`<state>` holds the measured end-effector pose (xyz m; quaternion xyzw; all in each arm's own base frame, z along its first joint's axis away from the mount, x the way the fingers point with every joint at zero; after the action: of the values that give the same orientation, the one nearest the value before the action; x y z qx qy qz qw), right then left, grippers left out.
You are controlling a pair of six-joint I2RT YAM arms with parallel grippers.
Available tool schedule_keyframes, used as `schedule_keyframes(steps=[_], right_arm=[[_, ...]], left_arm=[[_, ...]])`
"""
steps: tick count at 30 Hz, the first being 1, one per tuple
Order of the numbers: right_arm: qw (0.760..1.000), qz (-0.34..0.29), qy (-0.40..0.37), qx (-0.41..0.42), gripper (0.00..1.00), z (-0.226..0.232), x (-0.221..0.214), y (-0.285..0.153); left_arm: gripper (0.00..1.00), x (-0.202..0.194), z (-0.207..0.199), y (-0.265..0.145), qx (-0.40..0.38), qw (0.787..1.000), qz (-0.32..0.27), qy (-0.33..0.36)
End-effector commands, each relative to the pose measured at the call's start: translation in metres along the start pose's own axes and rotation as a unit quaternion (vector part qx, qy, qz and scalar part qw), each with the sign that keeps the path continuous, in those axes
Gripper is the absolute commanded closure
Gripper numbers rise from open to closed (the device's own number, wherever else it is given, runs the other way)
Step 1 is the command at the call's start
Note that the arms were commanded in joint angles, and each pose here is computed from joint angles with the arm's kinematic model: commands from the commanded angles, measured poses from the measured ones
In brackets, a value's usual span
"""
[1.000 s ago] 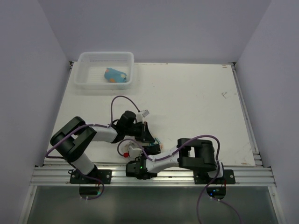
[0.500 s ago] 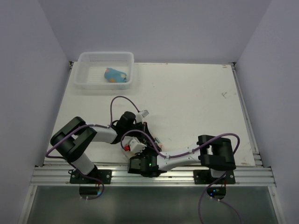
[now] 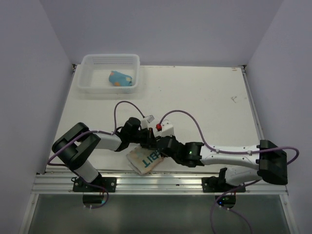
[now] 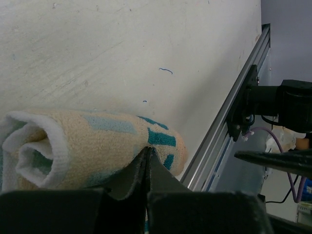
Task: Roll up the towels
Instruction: Roll the towel
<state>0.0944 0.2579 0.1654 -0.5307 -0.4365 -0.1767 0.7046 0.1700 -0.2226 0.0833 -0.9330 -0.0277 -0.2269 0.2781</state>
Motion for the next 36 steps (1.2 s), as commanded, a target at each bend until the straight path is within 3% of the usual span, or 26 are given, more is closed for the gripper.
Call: schedule_keyframes(steps=[1,10,36], right_arm=[[0.989,0.031,0.121,0.083,0.59,-0.004,0.005,0.006],[0.958,0.096,0.243,0.119,0.59,-0.028,-0.02,0.033],[0.944,0.178,0.261,0.093,0.57,-0.04,-0.069,0.052]], left_arm=[[1.0,-0.017,0.016,-0.003,0.061,0.998,0.015,-0.013],[1.0,-0.02,0.014,-0.004,0.064,0.998,0.016,-0.013],[1.0,-0.026,0.015,-0.008,0.082,0.997,0.006,-0.007]])
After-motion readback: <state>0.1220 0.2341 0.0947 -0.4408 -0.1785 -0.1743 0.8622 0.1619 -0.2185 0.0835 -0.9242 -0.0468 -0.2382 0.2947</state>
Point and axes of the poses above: each gripper's point midway between its finger pads, its own y axis out along the fingers, its own z axis along the line the jaws close on, x = y × z, the point moved 10 cm from there along -y, back along the fingers, and after that the axes turned 4 degrees about y, right-handed, at the moved point
